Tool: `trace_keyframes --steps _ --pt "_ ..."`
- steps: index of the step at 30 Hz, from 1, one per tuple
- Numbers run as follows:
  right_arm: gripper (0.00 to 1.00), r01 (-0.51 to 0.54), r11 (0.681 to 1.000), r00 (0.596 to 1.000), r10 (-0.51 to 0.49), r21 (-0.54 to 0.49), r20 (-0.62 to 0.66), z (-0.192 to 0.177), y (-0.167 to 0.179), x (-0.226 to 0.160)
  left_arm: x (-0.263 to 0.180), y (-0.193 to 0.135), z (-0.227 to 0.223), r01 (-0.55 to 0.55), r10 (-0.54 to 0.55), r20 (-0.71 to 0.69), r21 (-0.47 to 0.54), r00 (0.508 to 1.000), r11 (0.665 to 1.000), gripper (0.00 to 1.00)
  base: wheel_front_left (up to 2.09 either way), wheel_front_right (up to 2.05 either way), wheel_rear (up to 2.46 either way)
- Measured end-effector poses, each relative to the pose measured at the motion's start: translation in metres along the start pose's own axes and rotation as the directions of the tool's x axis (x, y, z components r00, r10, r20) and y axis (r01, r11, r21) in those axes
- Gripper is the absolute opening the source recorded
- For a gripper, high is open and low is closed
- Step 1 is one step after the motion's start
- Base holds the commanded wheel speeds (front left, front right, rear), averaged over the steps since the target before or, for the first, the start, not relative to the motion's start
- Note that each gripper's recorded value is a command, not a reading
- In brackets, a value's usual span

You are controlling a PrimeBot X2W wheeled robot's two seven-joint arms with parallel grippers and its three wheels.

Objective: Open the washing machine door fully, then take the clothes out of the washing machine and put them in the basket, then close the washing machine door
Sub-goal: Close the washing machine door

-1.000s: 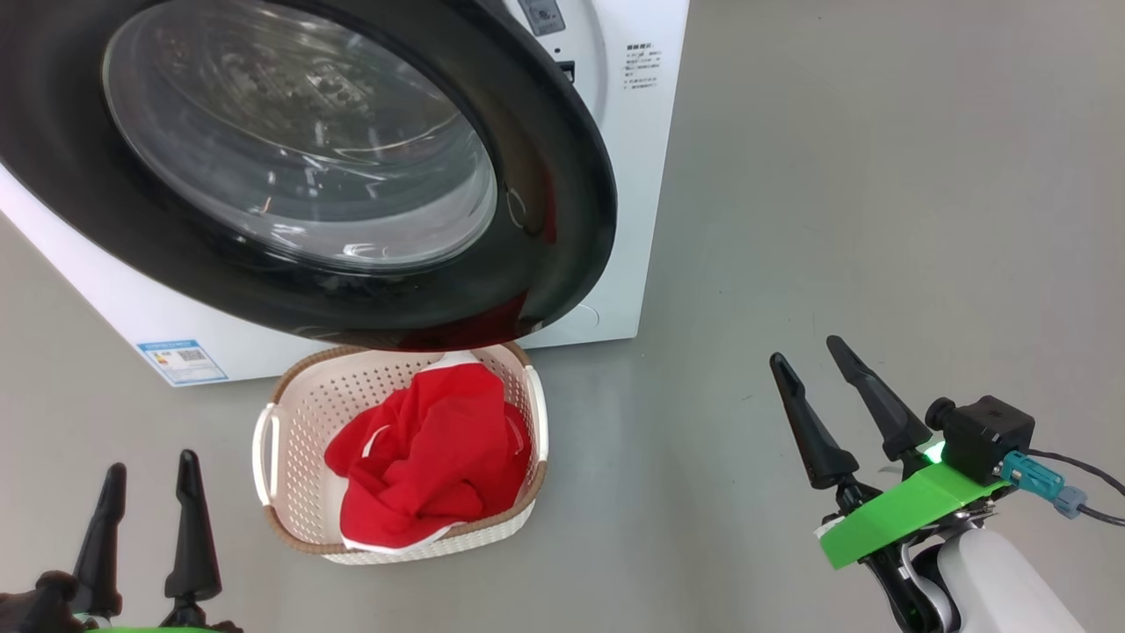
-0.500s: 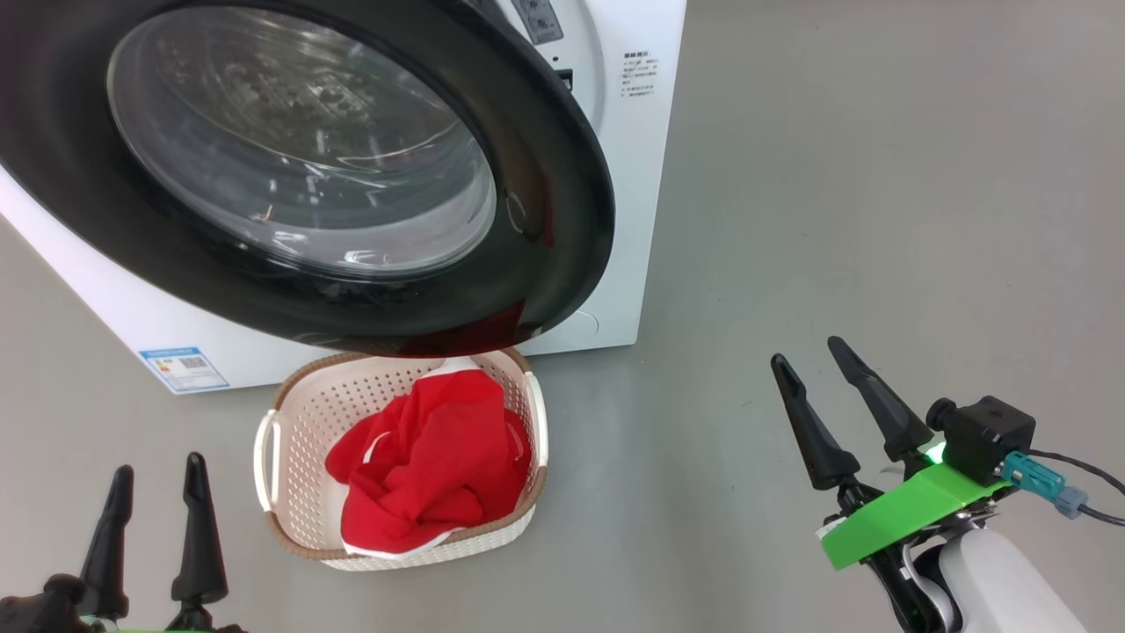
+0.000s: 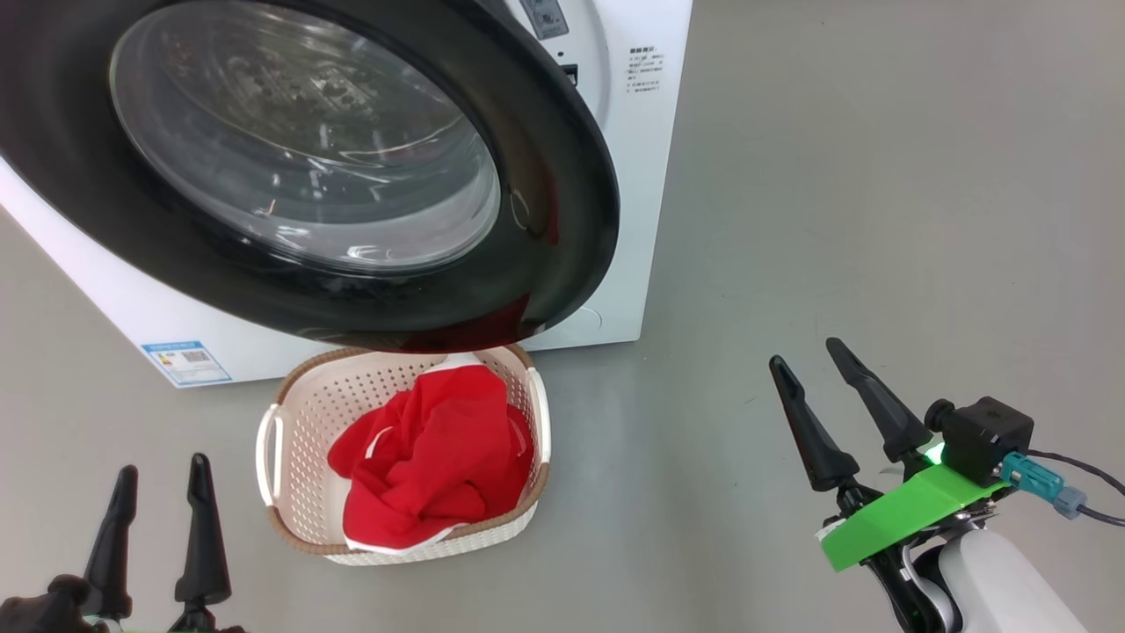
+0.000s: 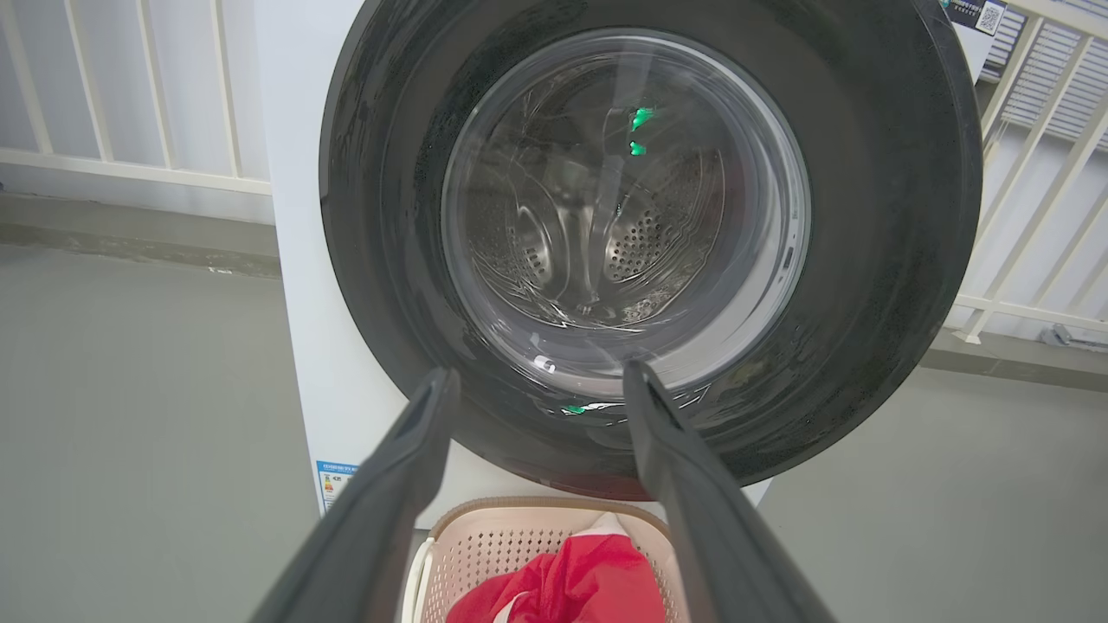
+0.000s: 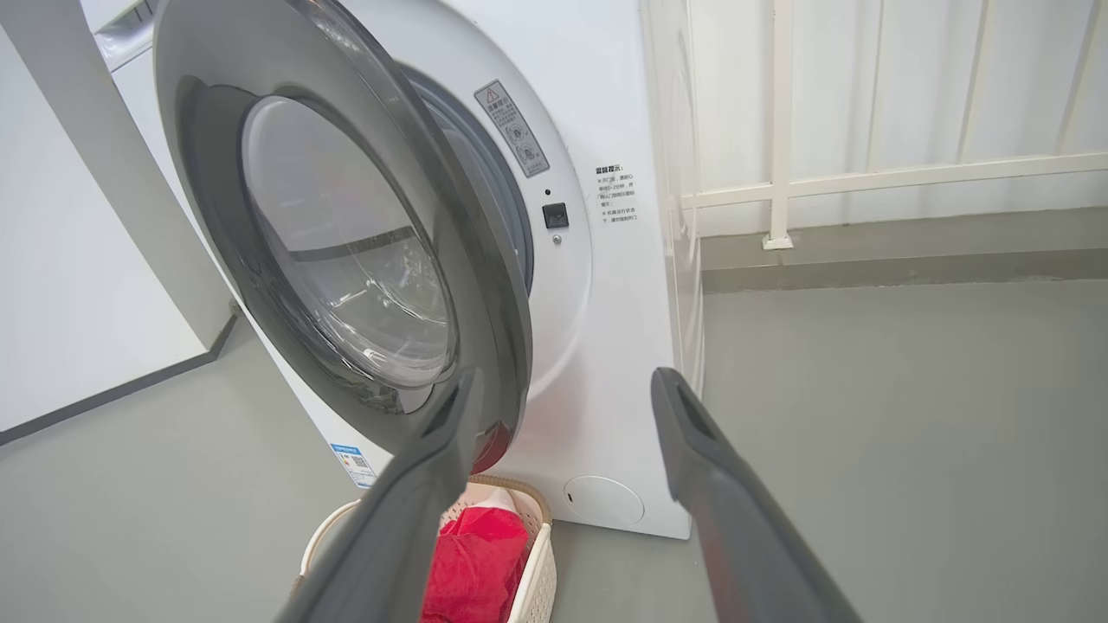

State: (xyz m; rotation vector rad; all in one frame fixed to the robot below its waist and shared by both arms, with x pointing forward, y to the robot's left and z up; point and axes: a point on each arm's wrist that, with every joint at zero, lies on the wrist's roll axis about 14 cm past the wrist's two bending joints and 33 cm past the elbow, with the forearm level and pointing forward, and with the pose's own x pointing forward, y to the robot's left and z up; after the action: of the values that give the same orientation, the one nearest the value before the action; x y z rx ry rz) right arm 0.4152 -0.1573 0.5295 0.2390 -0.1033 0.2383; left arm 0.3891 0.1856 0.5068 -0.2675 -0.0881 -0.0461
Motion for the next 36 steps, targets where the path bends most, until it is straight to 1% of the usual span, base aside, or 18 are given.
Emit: trace_keyframes --steps 1,2,3,4,5,6,7,8,14,21,31,36 --pt "1.0 -0.001 1.0 1.0 0.001 0.0 0.0 0.0 0.0 0.0 0.0 0.0 0.0 -0.001 0.001 0.0 0.0 1.0 1.0 1.0 0.0 0.0 0.0" --pt "0.92 -0.001 1.0 1.0 0.001 0.0 -0.001 -0.001 0.0 0.0 0.0 0.001 0.0 -0.003 0.003 0.0 0.001 1.0 1.0 1.0 0.0 0.0 0.0" --pt "0.64 -0.002 1.0 1.0 0.002 0.001 -0.002 -0.001 0.0 0.001 0.0 0.001 0.0 -0.004 0.004 -0.001 0.001 1.0 1.0 1.0 0.0 0.0 0.0" --pt "0.45 -0.003 1.0 1.0 0.003 0.001 -0.003 -0.001 0.001 0.001 0.0 0.002 -0.001 -0.005 0.005 -0.002 0.002 1.0 1.0 1.0 0.0 0.0 0.0" --pt "0.36 -0.004 1.0 1.0 0.004 0.002 -0.004 -0.002 0.001 0.001 -0.001 0.002 -0.001 -0.005 0.005 -0.003 0.006 1.0 1.0 1.0 0.0 0.0 0.0" --pt "0.22 -0.005 1.0 1.0 0.005 0.002 -0.004 -0.002 0.001 0.002 -0.001 0.002 -0.001 -0.006 0.006 -0.003 0.008 1.0 1.0 1.0 0.0 0.0 0.0" --pt "0.03 -0.007 1.0 1.0 0.007 0.002 -0.003 -0.002 0.002 0.002 -0.001 0.003 -0.001 -0.007 0.007 -0.003 0.008 1.0 1.0 1.0 0.0 0.0 0.0" --pt "0.0 -0.01 1.0 1.0 0.01 0.002 -0.003 -0.002 0.002 0.003 -0.001 0.004 -0.001 -0.01 0.01 -0.004 0.008 1.0 1.0 1.0 0.0 0.0 0.0" --pt "0.0 -0.049 0.999 0.999 0.049 -0.008 0.003 0.0 0.01 0.013 -0.001 0.008 -0.006 -0.024 0.025 -0.018 0.006 1.0 1.0 1.0 0.0 0.0 0.0" --pt "0.0 -0.136 0.99 0.99 0.137 -0.029 0.035 0.011 0.031 0.039 -0.003 0.015 -0.012 -0.044 0.044 -0.033 0.005 0.998 0.999 1.0 0.0 0.0 0.0" --pt "0.0 -0.285 0.956 0.958 0.287 -0.066 0.016 0.003 0.067 0.072 0.003 0.027 -0.015 -0.082 0.082 -0.037 0.007 0.996 0.997 1.0 0.0 0.0 0.0" --pt "0.0 -0.323 0.943 0.946 0.324 -0.08 0.004 -0.002 0.073 0.089 0.007 0.034 -0.017 -0.102 0.102 -0.038 0.013 0.994 0.995 1.0 0.0 0.0 0.0"
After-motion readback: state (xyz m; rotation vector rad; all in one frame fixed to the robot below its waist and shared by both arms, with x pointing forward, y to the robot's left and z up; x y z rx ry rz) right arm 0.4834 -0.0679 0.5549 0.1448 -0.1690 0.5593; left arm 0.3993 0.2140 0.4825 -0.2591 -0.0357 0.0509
